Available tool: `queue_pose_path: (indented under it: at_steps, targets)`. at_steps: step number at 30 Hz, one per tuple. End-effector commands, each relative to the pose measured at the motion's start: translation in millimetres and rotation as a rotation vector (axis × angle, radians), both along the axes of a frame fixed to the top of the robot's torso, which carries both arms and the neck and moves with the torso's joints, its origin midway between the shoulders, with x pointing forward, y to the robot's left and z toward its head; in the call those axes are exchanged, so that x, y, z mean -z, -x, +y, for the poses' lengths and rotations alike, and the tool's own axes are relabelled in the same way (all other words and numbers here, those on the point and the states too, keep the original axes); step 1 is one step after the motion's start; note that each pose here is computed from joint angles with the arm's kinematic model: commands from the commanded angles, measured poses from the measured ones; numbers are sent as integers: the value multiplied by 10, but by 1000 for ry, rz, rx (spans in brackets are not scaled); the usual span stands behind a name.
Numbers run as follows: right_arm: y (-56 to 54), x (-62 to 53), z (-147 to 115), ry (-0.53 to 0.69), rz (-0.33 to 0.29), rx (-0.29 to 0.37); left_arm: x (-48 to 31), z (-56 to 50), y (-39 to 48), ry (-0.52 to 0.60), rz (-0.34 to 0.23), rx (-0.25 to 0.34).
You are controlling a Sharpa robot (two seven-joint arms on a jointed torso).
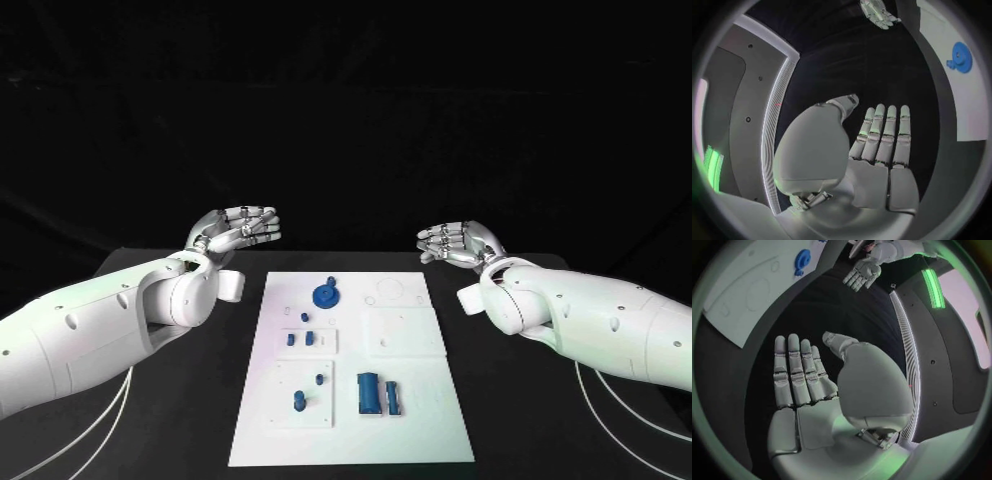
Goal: Assemble the parts on the task board
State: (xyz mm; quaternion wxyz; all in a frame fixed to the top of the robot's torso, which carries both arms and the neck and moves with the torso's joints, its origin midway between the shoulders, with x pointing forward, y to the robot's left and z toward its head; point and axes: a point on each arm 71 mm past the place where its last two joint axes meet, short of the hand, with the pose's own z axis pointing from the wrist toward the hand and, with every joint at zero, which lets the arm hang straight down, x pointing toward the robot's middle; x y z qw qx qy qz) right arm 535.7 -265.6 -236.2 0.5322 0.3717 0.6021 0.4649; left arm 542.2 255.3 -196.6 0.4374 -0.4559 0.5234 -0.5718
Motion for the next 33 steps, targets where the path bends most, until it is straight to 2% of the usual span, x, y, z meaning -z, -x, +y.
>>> queue_pose_path:
  at_steps: [1,5,9,14,19,24,27,33]
  targets:
    - [-14,2,-2,-8,0,1,5,-3,-13,2,-1,-7]
    - [16,5,37,-24,-2,7,22,-31,14,1,0,-15]
    - [95,7,135,-65,-5,22,63,-101,85,-4,4,-33]
    - [291,-9,352,-155,-4,62,146,-259,264,-16,11,-76]
    - [541,-60,580,-249,9,110,228,-454,525,-35,21,-131]
    - [685,-102,692,-293,22,137,264,-575,713,-50,28,-168]
    - [734,-118,727,-307,27,146,273,-611,775,-55,30,-179]
    - [739,-120,731,-309,28,147,276,-628,805,-57,31,-185]
